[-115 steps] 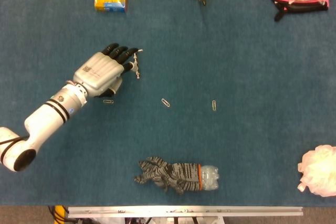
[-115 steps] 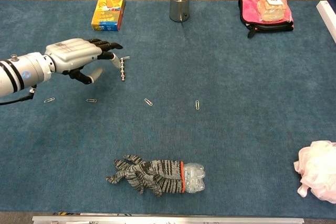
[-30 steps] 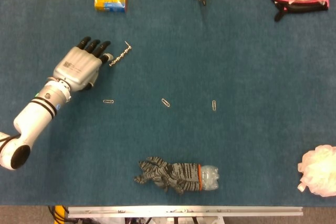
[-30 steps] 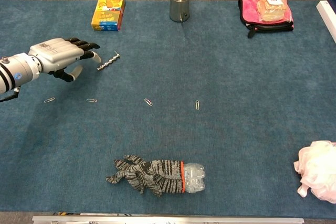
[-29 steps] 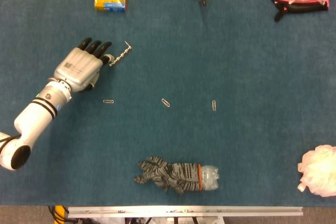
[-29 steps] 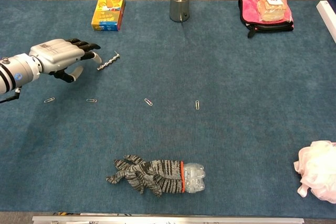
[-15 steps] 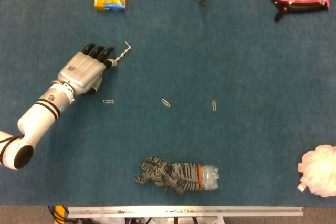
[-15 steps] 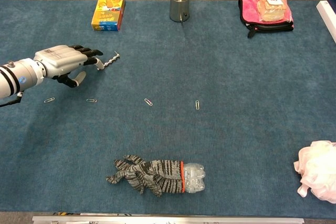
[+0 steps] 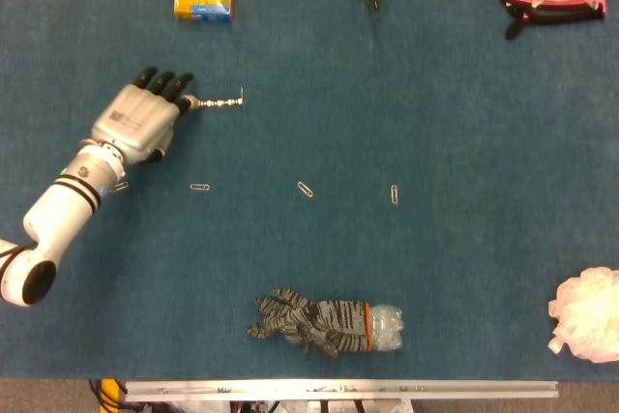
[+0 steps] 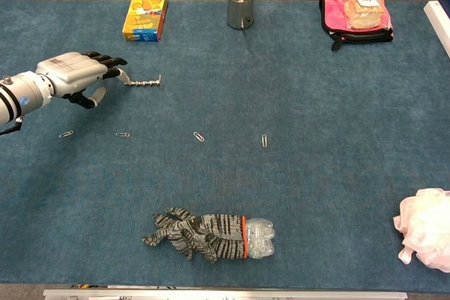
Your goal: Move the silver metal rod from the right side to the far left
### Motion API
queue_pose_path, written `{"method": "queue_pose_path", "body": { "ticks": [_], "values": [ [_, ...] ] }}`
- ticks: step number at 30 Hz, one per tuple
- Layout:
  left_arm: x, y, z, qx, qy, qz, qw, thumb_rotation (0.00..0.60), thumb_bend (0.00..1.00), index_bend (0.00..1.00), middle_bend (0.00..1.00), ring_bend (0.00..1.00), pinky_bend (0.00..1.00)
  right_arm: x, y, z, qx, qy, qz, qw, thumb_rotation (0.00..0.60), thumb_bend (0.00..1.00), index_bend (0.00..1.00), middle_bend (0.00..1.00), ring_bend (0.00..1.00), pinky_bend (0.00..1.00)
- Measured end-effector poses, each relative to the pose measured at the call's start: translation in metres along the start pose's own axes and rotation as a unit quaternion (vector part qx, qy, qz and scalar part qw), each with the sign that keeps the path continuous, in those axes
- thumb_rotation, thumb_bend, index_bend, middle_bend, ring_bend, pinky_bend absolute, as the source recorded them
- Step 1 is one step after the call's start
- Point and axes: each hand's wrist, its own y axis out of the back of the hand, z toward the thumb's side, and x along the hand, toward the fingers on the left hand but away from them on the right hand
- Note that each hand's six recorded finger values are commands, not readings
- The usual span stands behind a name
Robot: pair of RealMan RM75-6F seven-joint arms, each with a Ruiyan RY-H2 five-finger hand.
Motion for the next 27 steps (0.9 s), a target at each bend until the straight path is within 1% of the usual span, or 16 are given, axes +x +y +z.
{"method": "queue_pose_path", "body": {
  "ticks": [3,6,9,11,14,15,17,18,22,24,27],
  "values": [
    [0.000,0.004,-0.004,-0.004,0.008,0.009,0.9999,0.600,0.70,0.16,0.00,0.00,0.00,0.000,0.000,0.000,-0.001,0.000,0.000,1.0000,0.600,0.09,0.47,0.40,0.32,0.40],
    [-0.002,0.005,-0.003,-0.013,0.008,0.011,0.9998,0.600,0.70,0.14,0.00,0.00,0.00,0.000,0.000,-0.001,-0.003,-0.001,-0.001,1.0000,0.600,0.09,0.47,0.40,0.32,0.40],
    [-0.007,0.007,-0.001,-0.033,0.007,0.019,0.9993,0.600,0.70,0.13,0.00,0.00,0.00,0.001,0.001,-0.002,-0.004,-0.002,-0.003,1.0000,0.600,0.09,0.47,0.40,0.32,0.40],
    [-0.010,0.011,-0.002,-0.053,0.013,0.031,0.9981,0.600,0.67,0.13,0.00,0.00,0.00,0.000,0.001,-0.002,-0.005,-0.003,-0.005,1.0000,0.600,0.09,0.47,0.40,0.32,0.40],
    [-0.009,0.018,-0.006,-0.086,0.027,0.047,0.9948,0.600,0.54,0.19,0.00,0.00,0.00,0.000,0.002,-0.002,-0.008,-0.003,-0.007,0.9999,0.600,0.09,0.47,0.40,0.32,0.40],
    [-0.008,0.019,-0.007,-0.097,0.032,0.050,0.9935,0.600,0.49,0.23,0.00,0.00,0.00,0.000,0.002,-0.002,-0.009,-0.003,-0.008,0.9999,0.600,0.09,0.47,0.40,0.32,0.40],
    [-0.005,0.022,-0.010,-0.125,0.043,0.056,0.9897,0.600,0.44,0.28,0.00,0.00,0.00,0.000,0.003,-0.002,-0.009,-0.003,-0.009,0.9999,0.600,0.09,0.47,0.40,0.32,0.40],
    [-0.004,0.024,-0.011,-0.137,0.047,0.057,0.9879,0.600,0.42,0.30,0.00,0.00,0.00,0.000,0.003,-0.002,-0.008,-0.003,-0.010,0.9999,0.600,0.09,0.47,0.40,0.32,0.40],
    [0.004,0.027,-0.012,-0.180,0.060,0.049,0.9805,0.600,0.35,0.35,0.00,0.00,0.00,-0.001,0.005,-0.002,-0.008,-0.004,-0.012,0.9999,0.600,0.09,0.47,0.40,0.32,0.40],
    [0.007,0.029,-0.010,-0.190,0.062,0.044,0.9788,0.600,0.31,0.39,0.00,0.00,0.00,-0.002,0.006,-0.001,-0.008,-0.004,-0.012,0.9999,0.600,0.09,0.47,0.40,0.32,0.40],
    [0.014,0.033,-0.006,-0.197,0.063,0.041,0.9776,0.600,0.29,0.44,0.00,0.00,0.00,-0.003,0.006,-0.001,-0.008,-0.003,-0.013,0.9999,0.600,0.09,0.47,0.40,0.32,0.40]
  ]
}}
